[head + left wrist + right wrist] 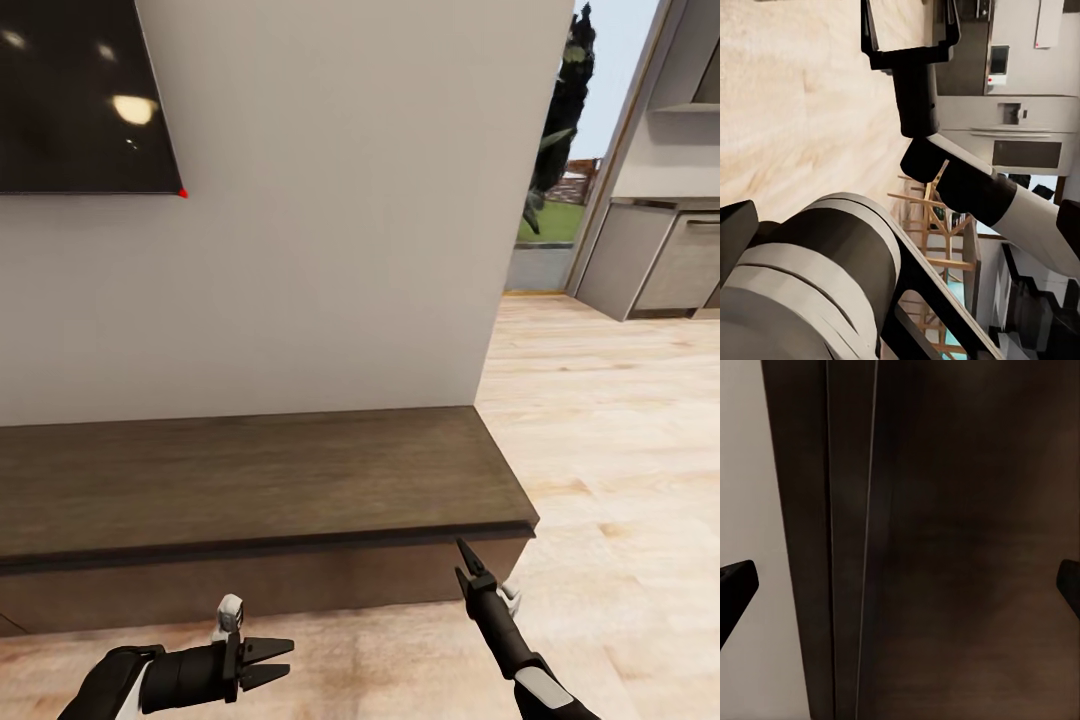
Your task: Place each of the two pumpkins and all three candles from the living room inside a cabinet in the living room (use any cabinet), then make sure every cabinet is closed, and position the cauldron so it is next to a table in the living room.
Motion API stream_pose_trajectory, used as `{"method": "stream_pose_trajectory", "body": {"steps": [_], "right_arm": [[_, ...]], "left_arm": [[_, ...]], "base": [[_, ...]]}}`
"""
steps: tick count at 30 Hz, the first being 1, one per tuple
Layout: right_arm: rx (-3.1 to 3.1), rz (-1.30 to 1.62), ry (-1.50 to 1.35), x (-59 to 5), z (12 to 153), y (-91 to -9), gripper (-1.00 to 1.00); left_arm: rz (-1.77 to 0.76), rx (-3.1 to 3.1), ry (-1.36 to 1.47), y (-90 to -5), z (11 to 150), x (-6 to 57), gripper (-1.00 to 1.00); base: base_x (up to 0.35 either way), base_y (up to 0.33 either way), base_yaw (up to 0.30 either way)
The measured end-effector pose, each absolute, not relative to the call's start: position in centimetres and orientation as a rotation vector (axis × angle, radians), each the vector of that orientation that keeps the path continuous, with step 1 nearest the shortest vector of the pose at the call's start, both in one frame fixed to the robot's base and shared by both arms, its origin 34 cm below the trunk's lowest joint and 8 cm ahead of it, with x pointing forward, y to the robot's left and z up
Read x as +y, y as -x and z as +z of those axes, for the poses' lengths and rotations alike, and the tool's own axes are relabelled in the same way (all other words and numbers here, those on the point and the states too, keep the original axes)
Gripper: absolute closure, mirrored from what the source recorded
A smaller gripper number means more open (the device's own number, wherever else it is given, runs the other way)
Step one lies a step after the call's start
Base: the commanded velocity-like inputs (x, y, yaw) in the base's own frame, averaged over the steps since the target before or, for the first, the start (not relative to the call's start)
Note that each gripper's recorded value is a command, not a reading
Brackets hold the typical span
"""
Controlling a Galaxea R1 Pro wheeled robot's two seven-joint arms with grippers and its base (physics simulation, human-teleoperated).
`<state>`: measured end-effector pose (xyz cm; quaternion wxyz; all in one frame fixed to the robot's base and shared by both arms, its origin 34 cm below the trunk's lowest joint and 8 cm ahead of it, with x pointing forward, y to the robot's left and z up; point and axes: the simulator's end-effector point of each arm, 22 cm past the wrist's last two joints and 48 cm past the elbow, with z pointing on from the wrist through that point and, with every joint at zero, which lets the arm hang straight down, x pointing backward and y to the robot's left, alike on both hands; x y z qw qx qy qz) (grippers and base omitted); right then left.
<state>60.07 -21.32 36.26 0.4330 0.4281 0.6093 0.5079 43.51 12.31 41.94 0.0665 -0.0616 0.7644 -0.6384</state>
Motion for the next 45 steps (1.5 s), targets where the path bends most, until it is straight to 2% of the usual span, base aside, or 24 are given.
{"method": "stream_pose_trajectory", "body": {"steps": [45], "right_arm": [[1.519,1.272,-1.055,-21.05,36.51,-60.22,-1.0]], "left_arm": [[-1.925,2.304,0.186,-43.51,41.94,12.32,-1.0]], "base": [[0.026,0.027,0.0]]}}
